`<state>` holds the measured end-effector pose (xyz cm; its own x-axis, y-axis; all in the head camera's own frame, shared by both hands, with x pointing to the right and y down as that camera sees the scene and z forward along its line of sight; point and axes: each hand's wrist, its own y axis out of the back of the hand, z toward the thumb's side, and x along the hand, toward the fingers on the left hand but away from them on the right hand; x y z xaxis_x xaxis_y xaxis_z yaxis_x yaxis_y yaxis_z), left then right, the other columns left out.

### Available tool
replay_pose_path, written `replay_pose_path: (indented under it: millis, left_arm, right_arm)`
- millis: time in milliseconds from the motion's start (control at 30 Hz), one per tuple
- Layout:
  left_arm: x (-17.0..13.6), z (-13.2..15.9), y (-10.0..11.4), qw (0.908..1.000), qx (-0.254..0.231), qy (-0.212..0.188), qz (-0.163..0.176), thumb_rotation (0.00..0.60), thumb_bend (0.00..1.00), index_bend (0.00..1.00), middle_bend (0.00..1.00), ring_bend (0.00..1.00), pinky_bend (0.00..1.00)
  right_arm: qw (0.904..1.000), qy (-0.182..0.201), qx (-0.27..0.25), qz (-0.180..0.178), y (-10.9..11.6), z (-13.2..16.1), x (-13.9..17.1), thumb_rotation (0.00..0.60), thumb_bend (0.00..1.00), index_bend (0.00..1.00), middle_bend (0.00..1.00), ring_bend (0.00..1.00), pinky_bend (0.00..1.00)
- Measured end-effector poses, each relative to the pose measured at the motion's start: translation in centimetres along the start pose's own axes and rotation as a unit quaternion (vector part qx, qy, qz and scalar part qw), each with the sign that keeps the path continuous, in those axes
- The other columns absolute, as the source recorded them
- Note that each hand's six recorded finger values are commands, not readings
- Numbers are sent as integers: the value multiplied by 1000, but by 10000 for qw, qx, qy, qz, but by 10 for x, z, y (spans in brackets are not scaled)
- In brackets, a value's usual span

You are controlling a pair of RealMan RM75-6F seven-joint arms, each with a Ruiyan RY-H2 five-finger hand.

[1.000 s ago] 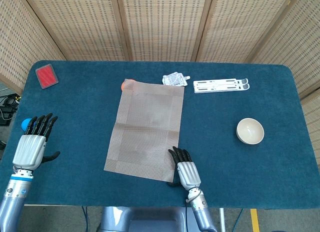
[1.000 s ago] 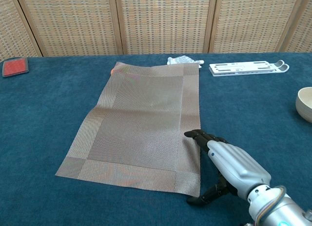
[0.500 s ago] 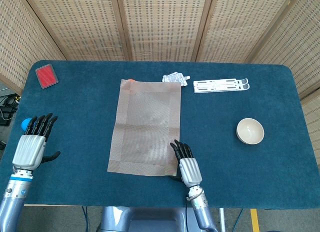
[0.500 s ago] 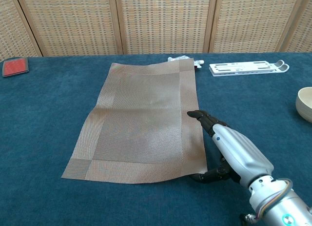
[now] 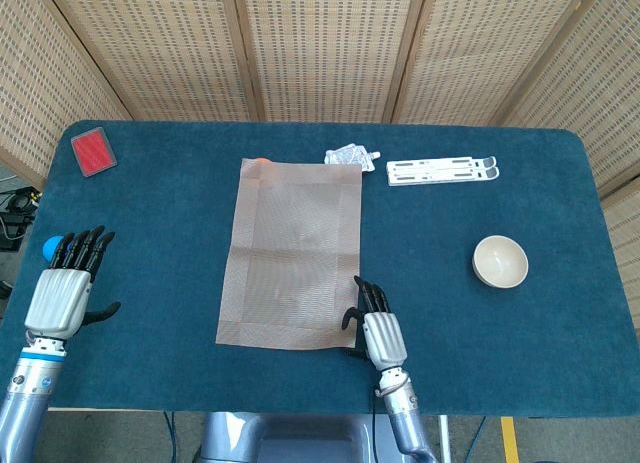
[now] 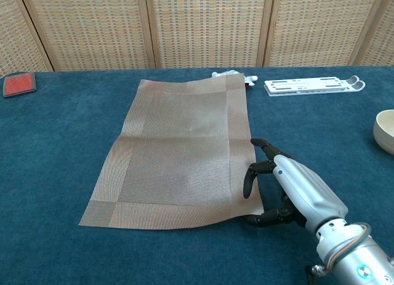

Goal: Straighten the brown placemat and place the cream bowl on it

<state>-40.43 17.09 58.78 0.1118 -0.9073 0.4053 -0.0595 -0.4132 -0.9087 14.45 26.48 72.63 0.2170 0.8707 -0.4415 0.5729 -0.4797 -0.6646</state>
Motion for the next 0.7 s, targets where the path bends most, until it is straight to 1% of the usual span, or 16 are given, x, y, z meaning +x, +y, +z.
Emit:
replay_pose_path:
  millis: [167, 333, 433, 533, 700]
  left_arm:
    - [0, 0, 0, 10000, -7, -5, -2, 600, 125, 0, 0, 0, 0]
    - [0, 0, 0, 10000, -19, 0, -15, 600, 124, 0, 0, 0, 0]
    - [0, 0, 0, 10000, -19, -9, -19, 600, 125, 0, 0, 0, 0]
    - [0, 0, 0, 10000, -22, -9, -19, 600, 125, 0, 0, 0, 0]
    - [0, 0, 0, 10000, -24, -3, -20, 600, 125, 0, 0, 0, 0]
  right_arm:
    - [10000, -9, -14, 8, -1, -1, 0, 600, 413, 715, 158, 0, 0]
    - [10000, -8, -42, -22, 1, 0, 0, 600, 522, 718, 158, 0, 0]
    - [10000, -5, -60, -40, 2, 1, 0, 600, 565, 718, 155, 0, 0]
    - [10000, -3, -71, -46, 3, 2, 0, 600, 587, 720, 154, 0, 0]
    - [10000, 4, -67, -64, 5, 2, 0, 600, 593, 723, 153, 0, 0]
